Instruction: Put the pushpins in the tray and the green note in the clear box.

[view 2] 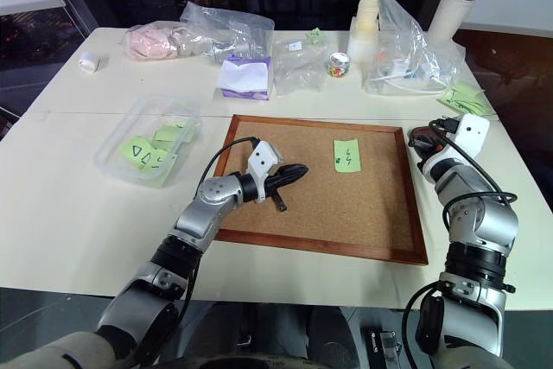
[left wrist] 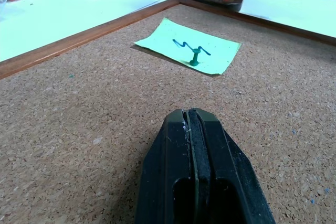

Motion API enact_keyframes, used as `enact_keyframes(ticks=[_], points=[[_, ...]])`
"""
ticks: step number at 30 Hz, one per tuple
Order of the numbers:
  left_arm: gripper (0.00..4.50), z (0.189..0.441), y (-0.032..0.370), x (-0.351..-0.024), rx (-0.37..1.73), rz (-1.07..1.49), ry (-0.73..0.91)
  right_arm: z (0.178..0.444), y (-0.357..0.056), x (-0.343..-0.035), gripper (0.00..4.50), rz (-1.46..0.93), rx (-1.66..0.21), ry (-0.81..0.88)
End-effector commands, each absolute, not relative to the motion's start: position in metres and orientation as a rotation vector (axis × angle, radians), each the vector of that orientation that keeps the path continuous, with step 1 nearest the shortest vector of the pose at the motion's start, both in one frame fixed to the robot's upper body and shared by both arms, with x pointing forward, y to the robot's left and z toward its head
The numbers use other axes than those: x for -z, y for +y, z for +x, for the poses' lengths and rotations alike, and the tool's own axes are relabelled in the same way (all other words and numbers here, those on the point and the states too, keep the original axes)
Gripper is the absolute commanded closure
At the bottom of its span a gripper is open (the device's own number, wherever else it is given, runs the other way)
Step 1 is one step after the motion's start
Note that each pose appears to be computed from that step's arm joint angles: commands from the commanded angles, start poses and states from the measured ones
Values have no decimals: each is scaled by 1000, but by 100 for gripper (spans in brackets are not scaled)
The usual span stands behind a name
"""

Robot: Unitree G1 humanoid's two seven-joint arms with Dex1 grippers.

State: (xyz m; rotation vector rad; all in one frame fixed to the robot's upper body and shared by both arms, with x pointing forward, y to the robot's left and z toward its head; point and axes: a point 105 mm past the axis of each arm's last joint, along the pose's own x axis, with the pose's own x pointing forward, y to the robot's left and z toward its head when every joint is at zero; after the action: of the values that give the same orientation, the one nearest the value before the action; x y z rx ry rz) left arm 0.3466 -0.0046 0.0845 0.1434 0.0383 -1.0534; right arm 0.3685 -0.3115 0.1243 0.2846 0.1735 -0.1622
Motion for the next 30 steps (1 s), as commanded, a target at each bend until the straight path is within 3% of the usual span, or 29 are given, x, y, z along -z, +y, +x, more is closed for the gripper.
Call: enact_keyframes(ticks=[1,4,10,14,22,30], points=[[450,346,2,-61,1025,163,129,373,-325,-142,420,293,222,95],[450,346,4,-62,1019,163,127,375,-330,-140,311,317,248,90],[450,346,4,-62,1015,164,125,377,-330,-138,5,323,249,92],[450,345,5,-62,1015,165,125,375,-319,-145,5,307,181,80],[450,346,4,-66,1020,160,119,345,-218,-157,5,135,-345,117],[450,345,2,-66,1033,165,116,336,-177,-147,5,-19,-508,144]])
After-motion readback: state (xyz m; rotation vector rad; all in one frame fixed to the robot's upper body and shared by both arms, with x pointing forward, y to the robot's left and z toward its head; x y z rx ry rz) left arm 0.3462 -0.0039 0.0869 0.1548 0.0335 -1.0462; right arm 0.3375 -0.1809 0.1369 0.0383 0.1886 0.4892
